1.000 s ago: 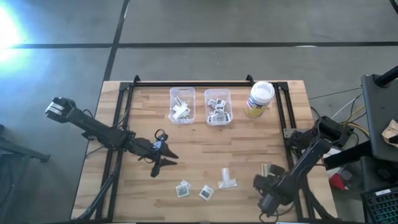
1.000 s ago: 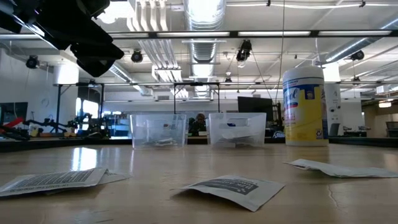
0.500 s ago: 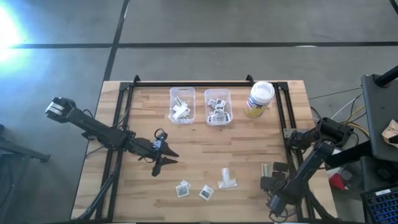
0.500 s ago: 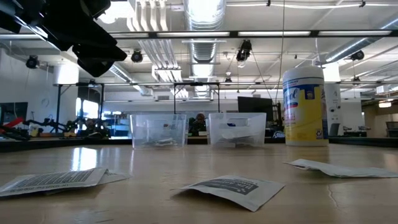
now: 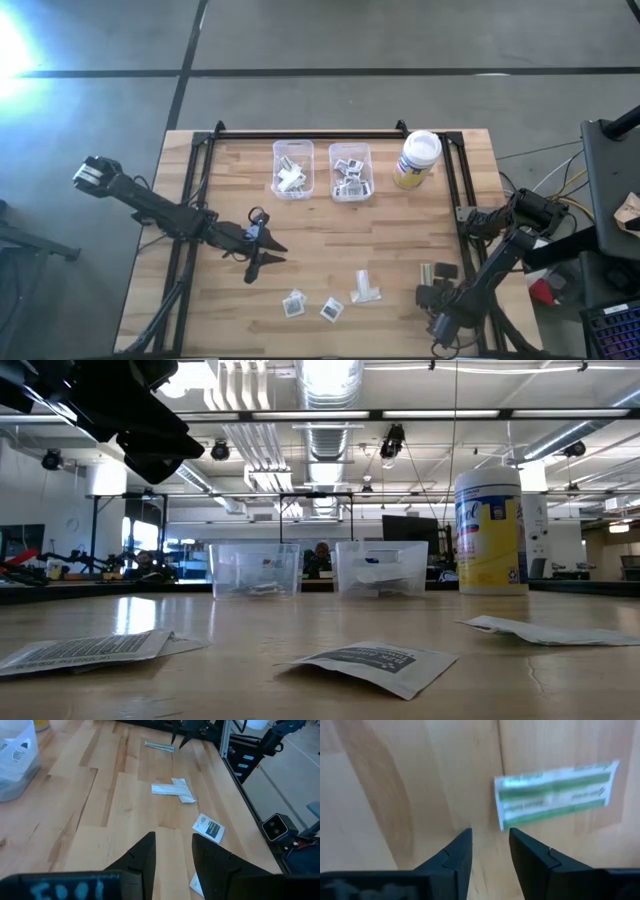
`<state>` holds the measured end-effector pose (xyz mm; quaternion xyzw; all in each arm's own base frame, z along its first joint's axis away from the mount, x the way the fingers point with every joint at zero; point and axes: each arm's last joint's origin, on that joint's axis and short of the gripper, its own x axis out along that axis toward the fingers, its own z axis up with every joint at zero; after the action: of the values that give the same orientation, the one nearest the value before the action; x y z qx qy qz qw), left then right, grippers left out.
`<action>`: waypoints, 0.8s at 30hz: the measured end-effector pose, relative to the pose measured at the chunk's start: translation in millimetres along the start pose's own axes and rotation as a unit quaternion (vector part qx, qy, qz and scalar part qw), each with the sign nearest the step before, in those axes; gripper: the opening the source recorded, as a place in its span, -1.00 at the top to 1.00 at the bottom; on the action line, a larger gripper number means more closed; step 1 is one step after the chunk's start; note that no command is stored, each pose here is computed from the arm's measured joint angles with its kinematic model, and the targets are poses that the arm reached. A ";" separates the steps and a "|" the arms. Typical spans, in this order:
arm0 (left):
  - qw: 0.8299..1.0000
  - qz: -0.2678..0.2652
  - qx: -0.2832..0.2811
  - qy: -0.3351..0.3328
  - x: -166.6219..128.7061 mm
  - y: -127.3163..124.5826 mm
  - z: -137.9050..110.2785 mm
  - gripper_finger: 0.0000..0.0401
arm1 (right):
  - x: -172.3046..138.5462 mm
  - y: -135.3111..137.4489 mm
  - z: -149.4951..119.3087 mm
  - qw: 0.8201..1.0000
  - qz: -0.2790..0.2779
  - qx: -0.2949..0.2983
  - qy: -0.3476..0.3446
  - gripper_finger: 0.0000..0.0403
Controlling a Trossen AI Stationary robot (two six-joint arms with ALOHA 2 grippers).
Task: Pick & Place First Aid Supplies
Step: Put the green bandage pack into the left transparent bin
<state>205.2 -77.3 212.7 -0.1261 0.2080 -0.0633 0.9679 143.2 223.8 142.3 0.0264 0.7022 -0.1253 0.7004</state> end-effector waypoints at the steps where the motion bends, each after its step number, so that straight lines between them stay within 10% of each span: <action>1: 1.000 0.000 0.000 0.000 0.0 0.0 0.1 0.40 | -0.7 0.3 0.6 1.000 -0.001 0.000 -0.006 0.38; 24: 1.000 0.000 -0.001 -0.001 0.0 0.1 0.2 0.40 | 6.6 -6.4 0.4 0.998 -0.029 -0.024 -0.043 0.62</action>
<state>205.3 -77.2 212.9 -0.1274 0.2072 -0.0625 0.9680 142.1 216.6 136.6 -0.0159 0.6744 -0.1298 0.7267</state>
